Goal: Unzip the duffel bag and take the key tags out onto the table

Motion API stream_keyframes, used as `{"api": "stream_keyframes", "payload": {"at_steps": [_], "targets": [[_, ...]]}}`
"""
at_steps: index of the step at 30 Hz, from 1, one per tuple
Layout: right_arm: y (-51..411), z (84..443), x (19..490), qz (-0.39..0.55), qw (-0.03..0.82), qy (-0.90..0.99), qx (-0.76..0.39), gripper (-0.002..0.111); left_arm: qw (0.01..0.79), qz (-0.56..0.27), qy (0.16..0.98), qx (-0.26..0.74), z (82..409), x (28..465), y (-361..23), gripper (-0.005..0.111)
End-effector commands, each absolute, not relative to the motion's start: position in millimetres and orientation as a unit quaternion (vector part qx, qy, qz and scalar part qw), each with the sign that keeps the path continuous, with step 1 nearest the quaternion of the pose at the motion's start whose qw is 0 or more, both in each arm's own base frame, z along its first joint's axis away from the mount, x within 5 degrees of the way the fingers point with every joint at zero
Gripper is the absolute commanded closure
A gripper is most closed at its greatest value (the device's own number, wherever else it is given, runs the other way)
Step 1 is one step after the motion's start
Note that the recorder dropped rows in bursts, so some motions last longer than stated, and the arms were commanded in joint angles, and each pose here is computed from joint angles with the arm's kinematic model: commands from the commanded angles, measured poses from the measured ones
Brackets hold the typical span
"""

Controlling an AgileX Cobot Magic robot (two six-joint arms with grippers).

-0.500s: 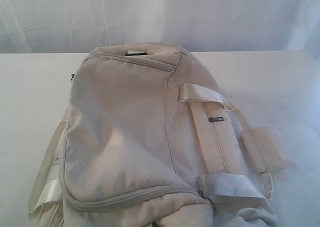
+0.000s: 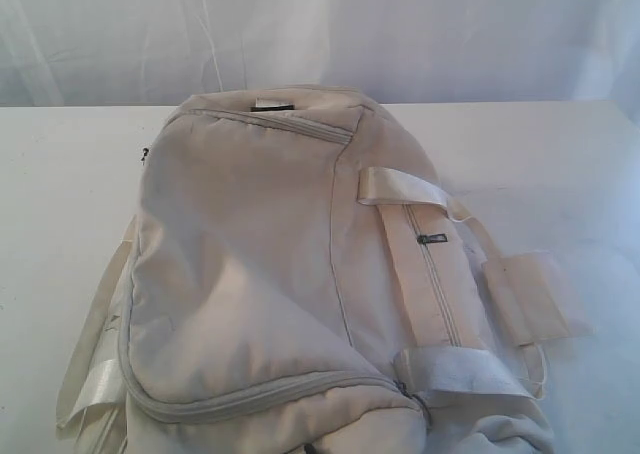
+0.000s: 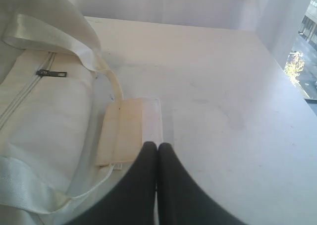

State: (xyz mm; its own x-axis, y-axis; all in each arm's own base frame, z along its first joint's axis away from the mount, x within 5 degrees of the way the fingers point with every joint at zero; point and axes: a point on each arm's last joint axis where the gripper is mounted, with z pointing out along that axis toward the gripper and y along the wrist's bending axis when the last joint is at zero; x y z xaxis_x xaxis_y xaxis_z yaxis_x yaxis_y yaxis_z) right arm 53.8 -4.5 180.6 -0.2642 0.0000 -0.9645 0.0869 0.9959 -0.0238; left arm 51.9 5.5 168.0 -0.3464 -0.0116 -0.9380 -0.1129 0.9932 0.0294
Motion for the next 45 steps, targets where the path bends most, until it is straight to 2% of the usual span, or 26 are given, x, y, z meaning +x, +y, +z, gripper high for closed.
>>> {"api": "stream_keyframes", "payload": {"at_steps": [1,37,40,45], "targets": [[-5,183,53,-0.041,0.613,0.789,0.024,0.108,0.572,0.043,0.819,-0.036,167,52,5,0.107],[-5,183,53,-0.041,0.613,0.789,0.024,0.108,0.568,0.043,0.821,-0.036,167,52,5,0.107],[-5,185,54,-0.043,0.623,0.781,0.024,0.108,0.591,0.049,0.804,-0.035,172,53,6,0.107],[-6,198,56,-0.048,0.677,0.734,0.024,0.108,0.682,0.063,0.728,-0.037,193,57,8,0.107]]}}
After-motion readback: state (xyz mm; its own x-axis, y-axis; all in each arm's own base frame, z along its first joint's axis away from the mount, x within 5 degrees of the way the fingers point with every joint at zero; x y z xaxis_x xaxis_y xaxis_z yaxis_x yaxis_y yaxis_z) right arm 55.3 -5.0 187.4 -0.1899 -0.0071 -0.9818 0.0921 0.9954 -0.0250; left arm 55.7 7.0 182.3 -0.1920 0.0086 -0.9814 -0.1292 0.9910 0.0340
